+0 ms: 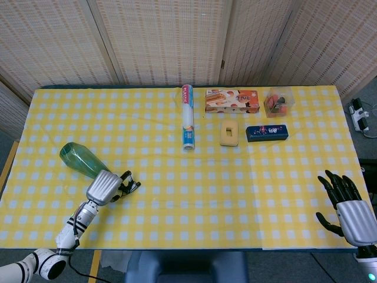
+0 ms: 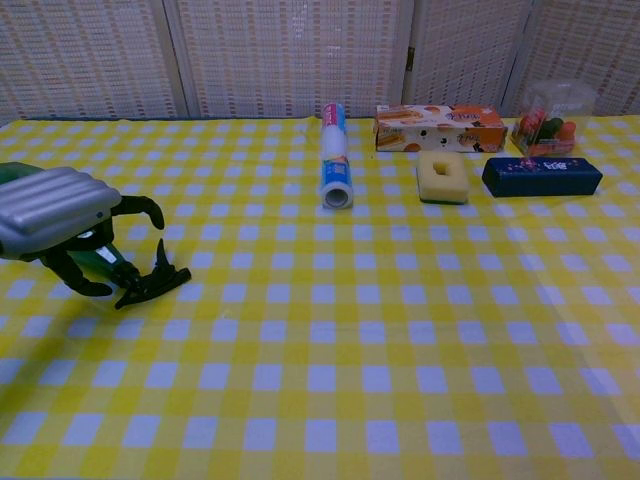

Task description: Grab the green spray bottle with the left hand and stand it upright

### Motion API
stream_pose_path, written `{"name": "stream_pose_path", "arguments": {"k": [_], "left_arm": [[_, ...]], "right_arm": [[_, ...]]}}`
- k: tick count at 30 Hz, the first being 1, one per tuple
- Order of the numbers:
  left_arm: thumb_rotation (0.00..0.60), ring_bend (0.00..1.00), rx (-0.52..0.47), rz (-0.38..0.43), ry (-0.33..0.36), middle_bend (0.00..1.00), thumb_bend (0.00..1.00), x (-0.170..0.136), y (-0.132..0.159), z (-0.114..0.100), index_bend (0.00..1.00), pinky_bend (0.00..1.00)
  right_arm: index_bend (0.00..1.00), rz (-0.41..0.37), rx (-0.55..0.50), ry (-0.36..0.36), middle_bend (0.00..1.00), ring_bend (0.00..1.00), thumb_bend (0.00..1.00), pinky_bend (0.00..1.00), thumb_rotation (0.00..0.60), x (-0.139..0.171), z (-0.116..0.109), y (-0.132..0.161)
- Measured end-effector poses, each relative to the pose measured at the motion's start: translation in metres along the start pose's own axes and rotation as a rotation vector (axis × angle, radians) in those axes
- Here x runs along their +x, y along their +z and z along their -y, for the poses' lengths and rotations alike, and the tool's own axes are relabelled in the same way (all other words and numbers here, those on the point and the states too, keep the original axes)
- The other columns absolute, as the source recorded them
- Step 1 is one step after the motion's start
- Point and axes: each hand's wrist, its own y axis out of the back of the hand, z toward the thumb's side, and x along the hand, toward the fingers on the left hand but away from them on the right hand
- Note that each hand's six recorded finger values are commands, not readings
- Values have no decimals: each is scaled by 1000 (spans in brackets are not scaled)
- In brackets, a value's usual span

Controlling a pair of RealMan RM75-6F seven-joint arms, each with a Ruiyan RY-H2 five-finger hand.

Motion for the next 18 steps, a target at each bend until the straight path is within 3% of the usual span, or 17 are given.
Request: {"name": "stream_pose_path", "arguments": {"k": [18], "left_arm": [[600,1000,-2,-88,-110,1000,329,13,-31,23,377,1000]], "right_arm": [[0,18,11,14,0,0,329,0,600,-5,3,-3]]}}
